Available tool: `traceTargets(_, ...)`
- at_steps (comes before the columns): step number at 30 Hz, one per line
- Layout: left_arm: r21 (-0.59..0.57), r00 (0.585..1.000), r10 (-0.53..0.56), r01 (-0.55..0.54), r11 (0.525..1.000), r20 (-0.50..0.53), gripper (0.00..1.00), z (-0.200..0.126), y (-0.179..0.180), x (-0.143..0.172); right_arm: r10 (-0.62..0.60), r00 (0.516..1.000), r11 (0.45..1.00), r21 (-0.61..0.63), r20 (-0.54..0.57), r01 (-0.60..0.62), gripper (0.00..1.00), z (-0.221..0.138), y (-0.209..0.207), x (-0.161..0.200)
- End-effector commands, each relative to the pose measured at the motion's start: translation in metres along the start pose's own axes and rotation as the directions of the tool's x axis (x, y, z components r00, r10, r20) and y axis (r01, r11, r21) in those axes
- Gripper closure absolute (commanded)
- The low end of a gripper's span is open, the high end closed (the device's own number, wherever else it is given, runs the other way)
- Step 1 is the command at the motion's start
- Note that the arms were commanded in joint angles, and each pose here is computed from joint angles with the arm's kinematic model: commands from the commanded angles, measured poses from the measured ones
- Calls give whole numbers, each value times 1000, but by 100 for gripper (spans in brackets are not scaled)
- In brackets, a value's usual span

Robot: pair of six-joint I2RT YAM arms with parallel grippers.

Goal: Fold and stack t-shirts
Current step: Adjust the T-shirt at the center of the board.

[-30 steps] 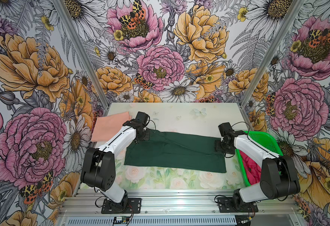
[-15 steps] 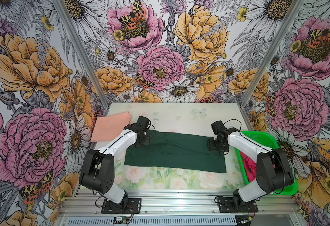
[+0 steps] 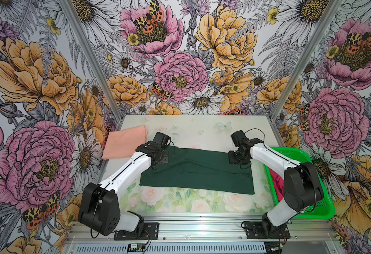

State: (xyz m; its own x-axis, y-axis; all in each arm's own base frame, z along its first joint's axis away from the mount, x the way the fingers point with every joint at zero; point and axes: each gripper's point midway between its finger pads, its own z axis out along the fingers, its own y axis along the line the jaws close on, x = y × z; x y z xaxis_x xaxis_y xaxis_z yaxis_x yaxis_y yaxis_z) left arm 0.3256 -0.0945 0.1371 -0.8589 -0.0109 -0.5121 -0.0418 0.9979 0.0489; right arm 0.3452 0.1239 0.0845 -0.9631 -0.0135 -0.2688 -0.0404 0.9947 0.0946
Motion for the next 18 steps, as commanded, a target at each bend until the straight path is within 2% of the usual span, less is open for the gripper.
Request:
traceTargets(1, 60, 990, -111, 106, 993, 89, 78, 2, -17, -17, -110, 990, 977, -174, 90, 125, 18, -6, 55, -50)
traceTargets(5, 75, 972, -147, 136, 988, 184, 66, -19, -20, -28, -195, 975, 906, -362, 109, 221, 14, 7, 126, -88)
traceTargets(9, 163, 932, -224, 184, 969, 285, 62, -37, -22, -39, -229, 961, 864, -423, 154, 274, 13, 31, 183, -127)
traceTargets(13, 164, 937, -208, 167, 972, 281, 62, -33, -22, -35, -242, 959, 824, -491, 149, 284, 8, 63, 233, -141)
traceTargets(18, 150, 948, -191, 157, 976, 254, 62, -22, -21, -29, -258, 958, 794, -537, 126, 285, 5, 99, 279, -133)
